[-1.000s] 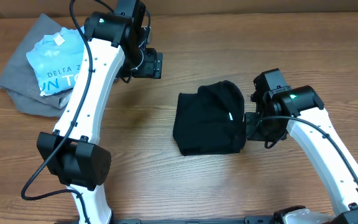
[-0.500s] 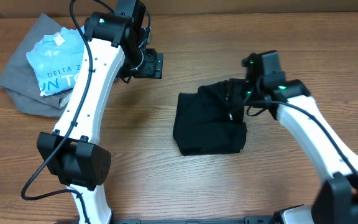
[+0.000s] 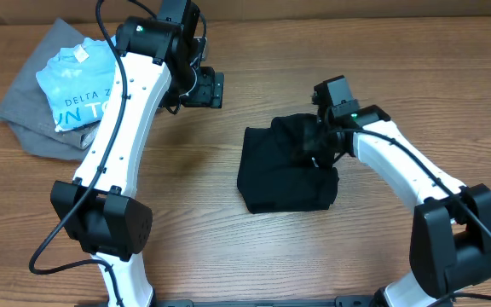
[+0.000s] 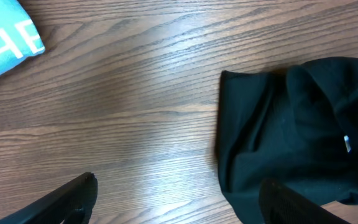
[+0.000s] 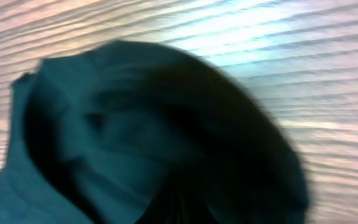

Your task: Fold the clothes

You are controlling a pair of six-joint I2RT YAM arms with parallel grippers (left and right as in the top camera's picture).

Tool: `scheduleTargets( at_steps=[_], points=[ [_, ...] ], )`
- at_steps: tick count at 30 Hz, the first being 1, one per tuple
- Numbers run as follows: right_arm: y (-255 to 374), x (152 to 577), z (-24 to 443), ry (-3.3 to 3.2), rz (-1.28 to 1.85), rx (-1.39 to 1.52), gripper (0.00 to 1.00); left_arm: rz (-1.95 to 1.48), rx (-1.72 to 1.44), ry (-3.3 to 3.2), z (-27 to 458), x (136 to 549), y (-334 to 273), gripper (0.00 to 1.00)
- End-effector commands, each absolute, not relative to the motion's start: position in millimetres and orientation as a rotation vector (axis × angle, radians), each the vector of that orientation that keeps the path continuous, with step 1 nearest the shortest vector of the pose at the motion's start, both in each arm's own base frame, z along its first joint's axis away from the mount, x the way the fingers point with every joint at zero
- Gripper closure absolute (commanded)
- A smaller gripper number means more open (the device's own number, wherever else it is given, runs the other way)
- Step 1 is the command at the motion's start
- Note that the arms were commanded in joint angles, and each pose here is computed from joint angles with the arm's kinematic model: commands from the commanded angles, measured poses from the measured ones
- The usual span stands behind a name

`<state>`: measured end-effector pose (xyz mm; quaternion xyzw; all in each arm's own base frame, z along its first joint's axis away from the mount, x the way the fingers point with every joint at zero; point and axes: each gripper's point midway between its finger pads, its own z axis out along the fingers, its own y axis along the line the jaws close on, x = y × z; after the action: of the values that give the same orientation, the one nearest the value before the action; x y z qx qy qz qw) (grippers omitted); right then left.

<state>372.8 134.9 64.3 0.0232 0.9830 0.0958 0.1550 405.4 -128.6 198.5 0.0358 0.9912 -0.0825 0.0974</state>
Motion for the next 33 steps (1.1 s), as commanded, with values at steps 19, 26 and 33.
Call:
scheduleTargets(
  at_steps=[19, 26, 33],
  points=[
    [147.6, 398.7, 132.3, 2.611, 0.406, 0.133, 0.56, -0.253, 0.144, 2.927, 198.2, 406.1, -131.1, 0.14],
    [151.9, 406.5, 79.0, 2.684, 0.281, 0.244, 0.56, -0.251, 0.143, 2.933, 197.9, 404.7, -130.7, 0.14],
    [148.2, 410.6, 64.9, 2.69, 0.248, 0.309, 0.8, -0.252, 0.142, 2.932, 197.9, 405.0, -130.8, 0.14]
  ],
)
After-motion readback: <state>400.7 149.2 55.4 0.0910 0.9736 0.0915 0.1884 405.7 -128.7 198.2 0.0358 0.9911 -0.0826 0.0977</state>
